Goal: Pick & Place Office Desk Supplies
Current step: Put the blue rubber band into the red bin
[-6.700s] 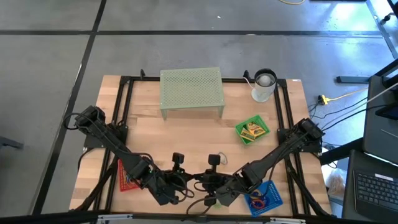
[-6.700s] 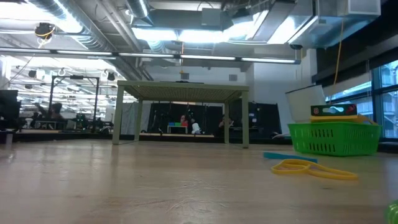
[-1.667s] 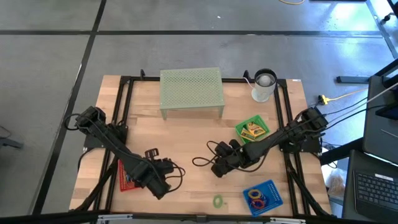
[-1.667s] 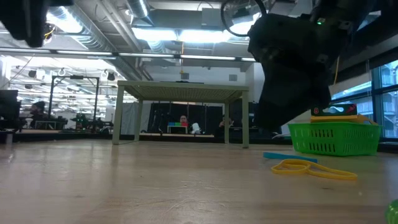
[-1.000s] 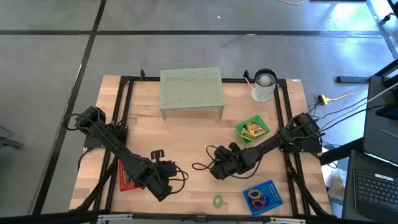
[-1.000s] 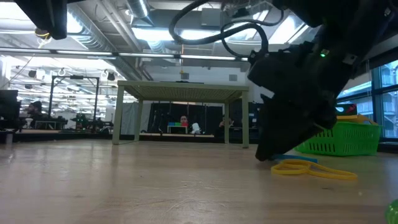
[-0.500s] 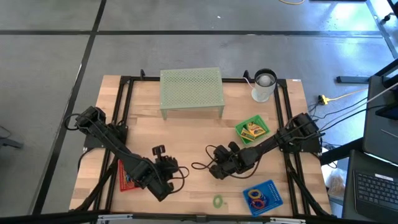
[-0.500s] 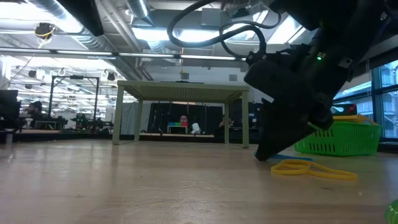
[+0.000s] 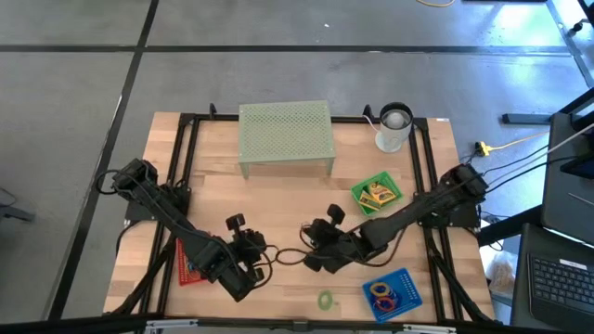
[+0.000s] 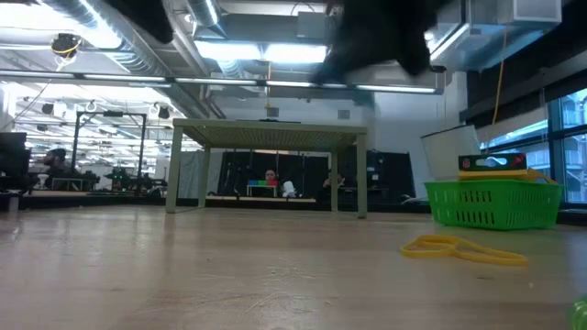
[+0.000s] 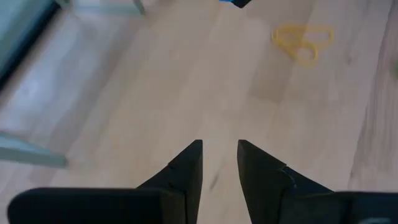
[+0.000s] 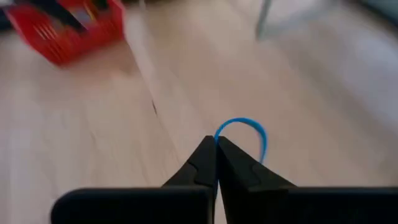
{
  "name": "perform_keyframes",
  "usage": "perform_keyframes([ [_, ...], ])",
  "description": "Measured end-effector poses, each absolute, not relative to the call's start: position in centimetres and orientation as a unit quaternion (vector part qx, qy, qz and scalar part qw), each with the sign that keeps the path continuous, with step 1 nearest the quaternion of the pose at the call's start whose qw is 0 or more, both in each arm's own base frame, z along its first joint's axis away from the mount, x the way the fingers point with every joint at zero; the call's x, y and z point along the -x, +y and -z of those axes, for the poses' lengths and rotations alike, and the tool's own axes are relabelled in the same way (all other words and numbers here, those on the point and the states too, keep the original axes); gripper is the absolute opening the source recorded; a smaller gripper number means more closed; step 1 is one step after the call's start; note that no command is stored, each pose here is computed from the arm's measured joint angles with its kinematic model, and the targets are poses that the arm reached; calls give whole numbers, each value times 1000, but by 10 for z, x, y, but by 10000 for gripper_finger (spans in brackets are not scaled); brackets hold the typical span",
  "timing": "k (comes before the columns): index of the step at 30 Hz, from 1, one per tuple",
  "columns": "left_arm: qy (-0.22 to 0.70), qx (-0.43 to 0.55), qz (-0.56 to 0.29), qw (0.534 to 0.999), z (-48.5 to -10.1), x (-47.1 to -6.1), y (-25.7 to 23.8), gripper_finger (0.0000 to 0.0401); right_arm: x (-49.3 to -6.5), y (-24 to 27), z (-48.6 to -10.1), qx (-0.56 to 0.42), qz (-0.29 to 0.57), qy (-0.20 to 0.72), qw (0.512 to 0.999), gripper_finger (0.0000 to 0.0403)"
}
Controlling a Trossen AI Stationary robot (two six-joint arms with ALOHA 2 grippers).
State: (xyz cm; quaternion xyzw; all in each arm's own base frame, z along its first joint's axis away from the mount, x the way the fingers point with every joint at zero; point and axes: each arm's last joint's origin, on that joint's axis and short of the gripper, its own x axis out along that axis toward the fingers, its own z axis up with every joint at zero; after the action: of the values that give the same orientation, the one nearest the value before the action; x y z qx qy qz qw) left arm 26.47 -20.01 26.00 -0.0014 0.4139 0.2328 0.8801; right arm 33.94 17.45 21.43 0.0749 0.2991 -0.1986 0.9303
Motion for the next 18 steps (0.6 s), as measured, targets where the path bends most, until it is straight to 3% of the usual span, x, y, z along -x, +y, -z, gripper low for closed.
perform_keyframes([
  [8, 313, -54, -230, 920, -267, -268, -214, 85, -339, 212, -275, 4, 126, 240, 963, 5],
  [18, 268, -125, -115, 948, -280, -285, -236, 135, -327, 245, -290, -30, -44, 270, 961, 5],
])
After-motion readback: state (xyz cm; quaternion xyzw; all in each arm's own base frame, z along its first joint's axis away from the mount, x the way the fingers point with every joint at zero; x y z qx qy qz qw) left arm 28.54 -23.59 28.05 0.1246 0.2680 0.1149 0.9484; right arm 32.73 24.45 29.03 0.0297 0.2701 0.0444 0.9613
